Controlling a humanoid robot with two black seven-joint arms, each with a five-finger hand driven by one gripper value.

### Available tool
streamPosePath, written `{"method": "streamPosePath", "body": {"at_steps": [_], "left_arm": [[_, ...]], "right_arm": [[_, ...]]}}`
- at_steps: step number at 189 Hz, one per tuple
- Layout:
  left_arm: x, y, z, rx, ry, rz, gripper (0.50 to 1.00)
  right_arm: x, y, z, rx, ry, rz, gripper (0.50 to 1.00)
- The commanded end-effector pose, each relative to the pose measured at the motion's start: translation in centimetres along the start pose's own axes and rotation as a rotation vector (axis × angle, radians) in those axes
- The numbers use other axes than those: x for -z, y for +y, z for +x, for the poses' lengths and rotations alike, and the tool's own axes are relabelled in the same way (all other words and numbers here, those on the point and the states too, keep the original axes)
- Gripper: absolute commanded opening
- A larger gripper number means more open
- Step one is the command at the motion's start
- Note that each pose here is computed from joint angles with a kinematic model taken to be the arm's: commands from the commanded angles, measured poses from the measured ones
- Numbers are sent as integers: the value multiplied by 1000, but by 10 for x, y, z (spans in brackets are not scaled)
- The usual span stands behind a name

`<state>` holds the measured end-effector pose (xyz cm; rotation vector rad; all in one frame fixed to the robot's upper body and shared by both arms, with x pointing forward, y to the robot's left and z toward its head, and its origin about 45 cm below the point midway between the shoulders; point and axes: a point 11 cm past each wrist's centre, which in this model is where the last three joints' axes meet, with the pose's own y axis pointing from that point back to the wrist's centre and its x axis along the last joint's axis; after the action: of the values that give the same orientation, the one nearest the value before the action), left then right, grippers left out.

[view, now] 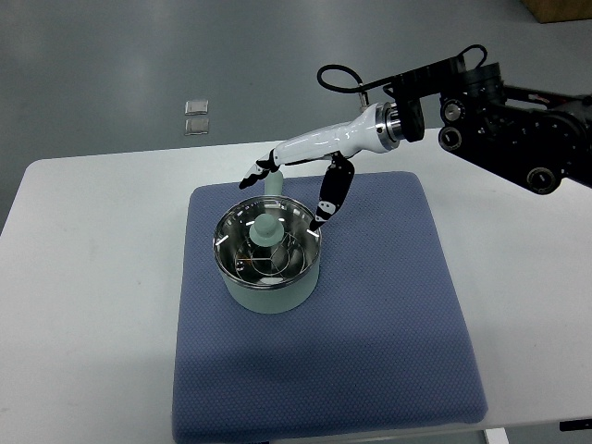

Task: Open lid and place right of pot
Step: 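Lower the right hand and close its fingers around the lid knob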

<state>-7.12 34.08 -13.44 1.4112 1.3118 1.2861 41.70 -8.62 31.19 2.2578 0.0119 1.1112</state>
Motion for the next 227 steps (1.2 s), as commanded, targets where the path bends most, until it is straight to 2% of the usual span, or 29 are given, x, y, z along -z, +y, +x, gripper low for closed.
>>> {"method": "streamPosePath", "body": {"at_steps": [1, 48, 99, 148, 191, 227], "left_arm": [[0, 0, -1, 4, 0, 0, 1000], [0, 0, -1, 5, -1, 0, 1000], [0, 0, -2, 7, -1, 0, 1000], [0, 0, -1, 5, -1, 0, 1000], [0, 0, -1, 4, 0, 0, 1000], [0, 0, -1, 5, -1, 0, 1000]], "right_arm": [[16, -12, 9, 49, 95, -18, 932], [28, -39, 11, 123, 179, -59, 932], [12, -38, 7, 116, 170, -97, 928], [12, -37, 10, 102, 161, -92, 899], [9, -40, 0, 108, 137, -84, 836], [6, -42, -6, 96, 126, -78, 834]]}}
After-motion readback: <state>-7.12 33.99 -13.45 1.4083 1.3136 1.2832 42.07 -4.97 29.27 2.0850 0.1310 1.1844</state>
